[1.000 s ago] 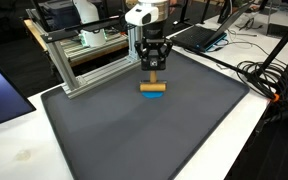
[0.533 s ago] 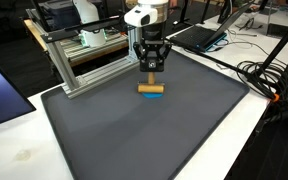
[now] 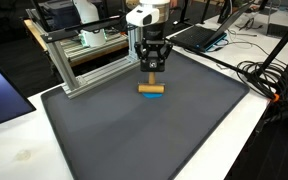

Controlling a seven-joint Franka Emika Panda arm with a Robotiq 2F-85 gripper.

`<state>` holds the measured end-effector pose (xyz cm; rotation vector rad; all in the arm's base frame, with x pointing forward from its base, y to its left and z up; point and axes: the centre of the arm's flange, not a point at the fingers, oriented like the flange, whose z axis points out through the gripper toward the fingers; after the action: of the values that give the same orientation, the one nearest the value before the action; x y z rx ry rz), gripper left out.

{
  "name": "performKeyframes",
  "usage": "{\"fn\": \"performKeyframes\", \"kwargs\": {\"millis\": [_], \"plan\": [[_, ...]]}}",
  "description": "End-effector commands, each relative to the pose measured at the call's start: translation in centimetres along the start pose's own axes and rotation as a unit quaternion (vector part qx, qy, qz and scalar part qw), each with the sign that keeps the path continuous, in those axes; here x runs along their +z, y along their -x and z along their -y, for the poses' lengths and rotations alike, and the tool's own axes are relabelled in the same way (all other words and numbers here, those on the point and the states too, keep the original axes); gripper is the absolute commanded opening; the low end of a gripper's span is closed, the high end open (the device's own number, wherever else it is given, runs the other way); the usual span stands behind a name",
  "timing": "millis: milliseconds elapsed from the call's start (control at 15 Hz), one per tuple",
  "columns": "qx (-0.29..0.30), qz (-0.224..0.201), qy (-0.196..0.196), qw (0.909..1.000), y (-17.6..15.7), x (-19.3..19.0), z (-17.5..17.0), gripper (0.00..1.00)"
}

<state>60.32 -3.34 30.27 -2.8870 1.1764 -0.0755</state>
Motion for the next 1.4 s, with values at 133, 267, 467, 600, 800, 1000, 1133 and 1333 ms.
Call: {"fn": "performKeyframes", "kwargs": {"millis": [133,267,467,600,800,1000,1133,1333], "plan": [[-0.007,0.017,0.002,0.9998,0.16,2.89,1.46,0.22],[-0.013,0.023,0.005,0.9996,0.27,3.05,1.62,0.22],[-0.019,0.029,0.007,0.9994,0.27,3.06,1.74,0.22],[-0.021,0.032,0.008,0.9992,0.2,3.08,1.78,0.22],[-0.025,0.041,0.01,0.9988,0.18,3.14,1.89,0.22],[-0.027,0.043,0.012,0.9986,0.08,3.21,1.94,0.22],[-0.028,0.046,0.012,0.9985,0.02,3.19,1.95,0.22],[-0.03,0.053,0.012,0.9981,-0.06,3.13,1.96,0.22]]}}
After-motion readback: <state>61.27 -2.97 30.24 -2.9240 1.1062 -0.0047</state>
